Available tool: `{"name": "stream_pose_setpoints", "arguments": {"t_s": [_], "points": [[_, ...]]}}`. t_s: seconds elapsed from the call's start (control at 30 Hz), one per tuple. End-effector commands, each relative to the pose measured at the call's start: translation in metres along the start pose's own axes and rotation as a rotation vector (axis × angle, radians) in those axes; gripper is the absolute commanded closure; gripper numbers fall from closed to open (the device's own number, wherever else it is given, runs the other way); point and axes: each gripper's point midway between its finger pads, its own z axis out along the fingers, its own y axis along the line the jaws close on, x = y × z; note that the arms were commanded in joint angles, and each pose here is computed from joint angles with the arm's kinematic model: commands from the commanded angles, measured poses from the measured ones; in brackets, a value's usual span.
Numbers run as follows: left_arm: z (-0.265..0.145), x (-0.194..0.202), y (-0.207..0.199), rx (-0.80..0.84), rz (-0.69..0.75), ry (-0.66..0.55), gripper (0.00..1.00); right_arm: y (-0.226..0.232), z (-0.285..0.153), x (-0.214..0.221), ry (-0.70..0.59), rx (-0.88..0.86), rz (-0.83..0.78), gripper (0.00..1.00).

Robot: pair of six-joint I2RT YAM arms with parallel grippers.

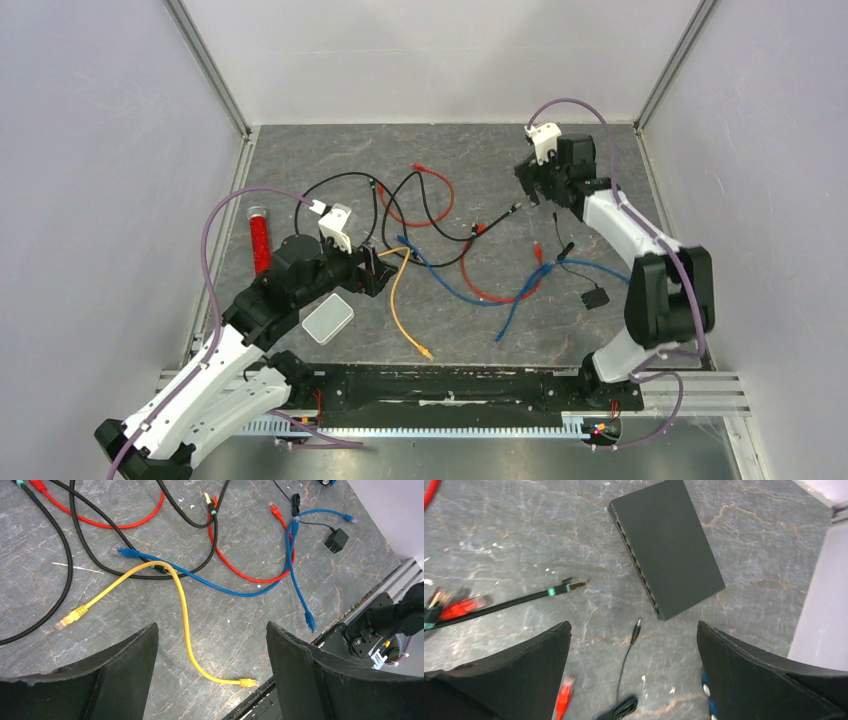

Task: Insert the plug into the switch port
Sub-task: Adjust the switch port at the center of the board.

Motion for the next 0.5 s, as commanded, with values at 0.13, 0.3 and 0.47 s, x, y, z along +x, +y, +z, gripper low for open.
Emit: {"name": "stream_pose_setpoints", "arguments": {"t_s": [0.13, 0.3, 0.47], "points": [[0.002, -0.006, -0.002, 0.021, 0.057, -0.006, 0.16, -0.021, 0.066, 0.007, 0.052, -0.179, -0.007, 0.02], [0.003, -0.004, 0.002, -0.002, 0.059, -0.002, 0.16, -0.051, 0.101, 0.004, 0.063, -0.143, 0.024, 0.02], [0.005, -0.005, 0.009, -0.036, 0.065, -0.005, 0.16, -0.095, 0.125, -0.004, 0.049, -0.084, 0.125, 0.06]]}}
